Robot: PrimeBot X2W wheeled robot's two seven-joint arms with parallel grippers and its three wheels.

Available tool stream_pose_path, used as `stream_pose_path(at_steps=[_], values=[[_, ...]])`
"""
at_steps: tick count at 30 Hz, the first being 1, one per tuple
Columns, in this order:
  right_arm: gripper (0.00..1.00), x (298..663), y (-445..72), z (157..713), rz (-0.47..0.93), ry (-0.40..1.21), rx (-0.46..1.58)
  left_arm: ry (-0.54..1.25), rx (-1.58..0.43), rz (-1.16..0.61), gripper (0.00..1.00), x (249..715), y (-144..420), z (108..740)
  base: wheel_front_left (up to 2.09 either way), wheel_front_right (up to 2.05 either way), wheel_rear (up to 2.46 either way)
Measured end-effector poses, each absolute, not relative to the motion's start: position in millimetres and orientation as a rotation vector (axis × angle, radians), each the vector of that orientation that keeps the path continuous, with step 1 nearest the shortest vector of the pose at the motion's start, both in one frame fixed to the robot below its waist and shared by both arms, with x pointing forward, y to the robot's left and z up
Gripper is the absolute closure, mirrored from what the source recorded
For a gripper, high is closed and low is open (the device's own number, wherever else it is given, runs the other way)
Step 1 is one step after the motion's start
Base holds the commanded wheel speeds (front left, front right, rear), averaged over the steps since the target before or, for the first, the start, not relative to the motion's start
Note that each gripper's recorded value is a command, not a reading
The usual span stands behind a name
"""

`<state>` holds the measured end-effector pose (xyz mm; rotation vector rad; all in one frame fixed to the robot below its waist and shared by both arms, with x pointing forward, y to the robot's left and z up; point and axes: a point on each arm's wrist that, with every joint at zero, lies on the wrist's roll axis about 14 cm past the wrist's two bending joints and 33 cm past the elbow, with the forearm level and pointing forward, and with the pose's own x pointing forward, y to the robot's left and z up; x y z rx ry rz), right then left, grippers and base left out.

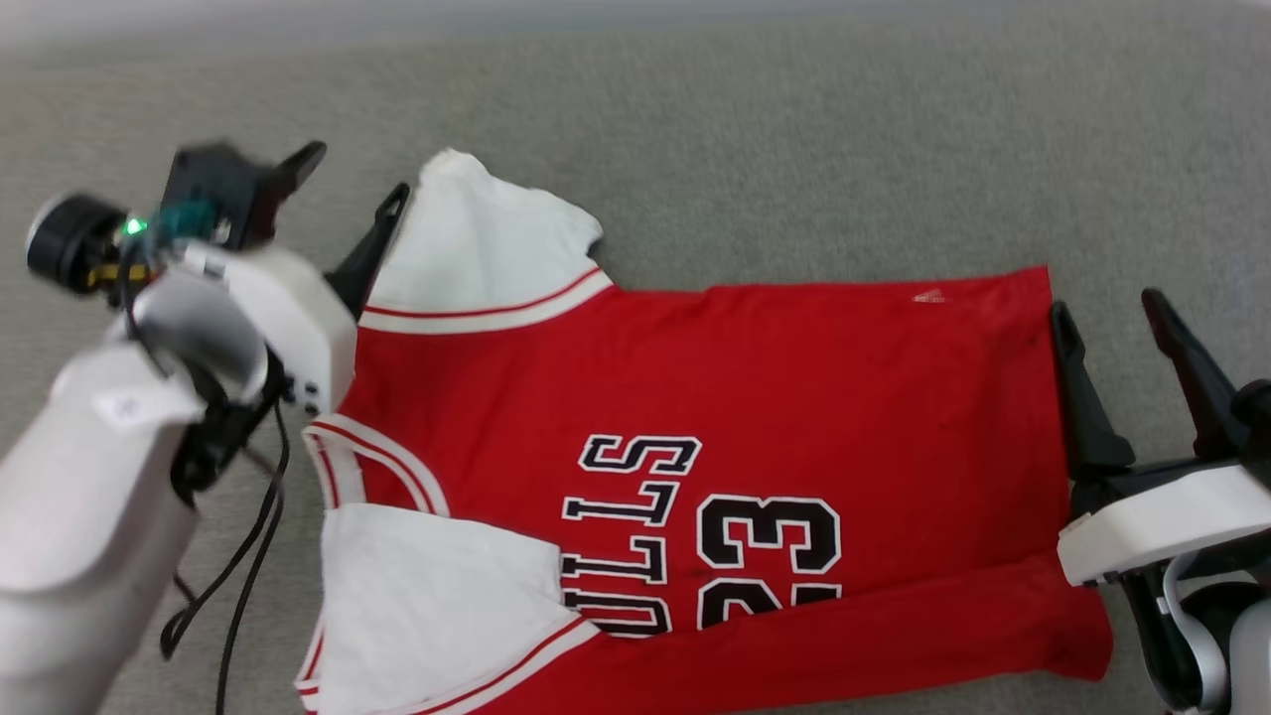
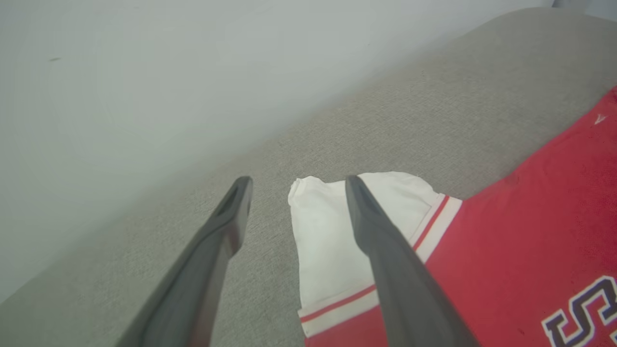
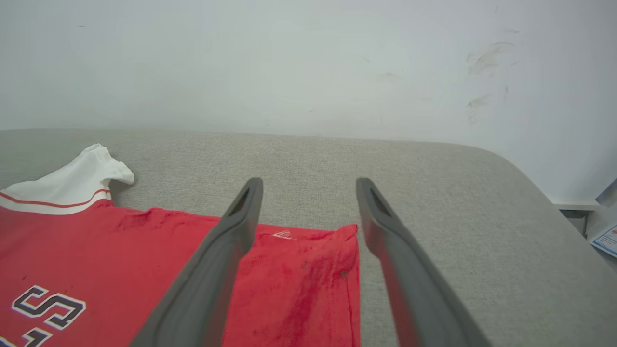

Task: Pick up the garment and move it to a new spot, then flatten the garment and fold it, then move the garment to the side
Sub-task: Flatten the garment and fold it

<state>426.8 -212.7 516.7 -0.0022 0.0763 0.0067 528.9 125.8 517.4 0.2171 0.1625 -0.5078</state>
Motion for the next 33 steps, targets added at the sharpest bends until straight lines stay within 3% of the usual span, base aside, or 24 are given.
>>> stream_pose_path(at_steps=[9,25,26,28,29,33], values=[[0.00,438,-218,488,-0.023,0.138,-0.011,0.538,0.320,-0.571,0.00,580,110,445,0.00,0.00,0.00],[0.00,449,-223,447,-0.036,0.220,-0.019,0.765,0.351,-0.552,0.00,619,119,372,0.00,0.00,0.00],[0.00,449,-223,446,-0.037,0.220,-0.018,0.774,0.341,-0.555,0.03,619,118,370,0.00,0.00,0.00],[0.00,450,-223,446,-0.037,0.217,-0.014,0.791,0.324,-0.568,0.63,616,114,367,0.00,0.00,0.00],[0.00,450,-223,446,-0.037,0.217,-0.013,0.797,0.320,-0.571,1.00,615,114,366,0.00,0.00,0.00],[0.00,450,-223,446,-0.037,0.217,-0.012,0.795,0.288,-0.594,1.00,609,106,367,0.00,0.00,0.00]])
